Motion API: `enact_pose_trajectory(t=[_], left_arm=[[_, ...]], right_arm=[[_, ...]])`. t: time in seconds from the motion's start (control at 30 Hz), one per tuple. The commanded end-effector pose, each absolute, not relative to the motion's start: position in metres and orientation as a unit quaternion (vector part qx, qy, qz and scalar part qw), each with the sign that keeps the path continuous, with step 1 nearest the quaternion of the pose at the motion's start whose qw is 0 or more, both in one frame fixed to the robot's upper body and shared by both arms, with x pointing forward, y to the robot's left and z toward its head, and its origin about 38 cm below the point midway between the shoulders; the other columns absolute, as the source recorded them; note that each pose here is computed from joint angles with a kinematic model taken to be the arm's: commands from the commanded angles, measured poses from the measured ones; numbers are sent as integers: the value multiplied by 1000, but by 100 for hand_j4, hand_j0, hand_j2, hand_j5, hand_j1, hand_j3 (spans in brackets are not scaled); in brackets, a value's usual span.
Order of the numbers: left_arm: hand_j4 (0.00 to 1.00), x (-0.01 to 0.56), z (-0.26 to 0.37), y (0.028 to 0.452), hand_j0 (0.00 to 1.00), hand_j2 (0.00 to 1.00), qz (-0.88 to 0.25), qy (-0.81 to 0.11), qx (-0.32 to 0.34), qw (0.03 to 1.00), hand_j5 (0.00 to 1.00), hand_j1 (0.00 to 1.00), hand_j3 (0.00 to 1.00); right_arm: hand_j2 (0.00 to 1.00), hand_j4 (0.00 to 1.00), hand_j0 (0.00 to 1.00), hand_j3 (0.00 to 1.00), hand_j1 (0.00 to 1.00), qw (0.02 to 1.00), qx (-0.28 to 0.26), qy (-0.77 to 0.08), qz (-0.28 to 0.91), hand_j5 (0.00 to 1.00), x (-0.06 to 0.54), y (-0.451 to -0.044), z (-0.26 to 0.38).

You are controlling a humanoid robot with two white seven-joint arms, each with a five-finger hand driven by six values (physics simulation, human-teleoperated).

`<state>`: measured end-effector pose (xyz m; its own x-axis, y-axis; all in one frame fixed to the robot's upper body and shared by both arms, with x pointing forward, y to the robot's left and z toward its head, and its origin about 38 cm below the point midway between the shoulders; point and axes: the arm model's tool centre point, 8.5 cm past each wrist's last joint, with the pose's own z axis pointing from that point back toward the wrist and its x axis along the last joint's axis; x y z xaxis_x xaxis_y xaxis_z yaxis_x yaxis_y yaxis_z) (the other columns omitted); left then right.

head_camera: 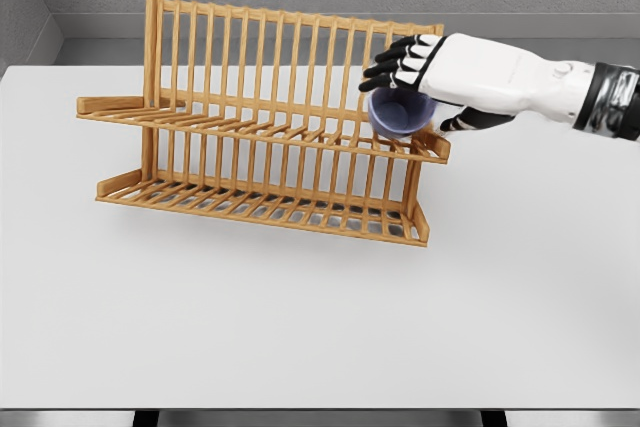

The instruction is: Right arm put cup on second shelf

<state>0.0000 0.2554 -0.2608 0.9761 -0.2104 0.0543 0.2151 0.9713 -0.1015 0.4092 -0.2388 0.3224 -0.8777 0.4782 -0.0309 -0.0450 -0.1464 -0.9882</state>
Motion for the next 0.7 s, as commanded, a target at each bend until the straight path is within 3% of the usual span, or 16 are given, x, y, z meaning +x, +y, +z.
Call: enact_pose_trajectory(t=[0.0, 0.2, 0.4, 0.67], left_arm=[[100, 0, -261, 255, 100, 100, -107, -21, -53, 993, 100, 100, 100], [100, 0, -261, 255, 100, 100, -107, -22, -53, 993, 100, 100, 100], [100, 0, -261, 255, 100, 100, -107, -21, -53, 993, 100, 100, 100], [100, 1, -261, 255, 100, 100, -111, -25, -54, 992, 100, 100, 100]], right_arm=[[100, 100, 100, 100, 100, 177, -207, -634, 724, 100, 408, -260, 346], [100, 100, 100, 100, 100, 199, -279, -647, 681, 100, 389, -338, 369], [100, 100, 100, 100, 100, 253, -244, -638, 686, 100, 389, -348, 321], [100, 100, 100, 100, 100, 252, -224, -651, 680, 100, 388, -333, 309]])
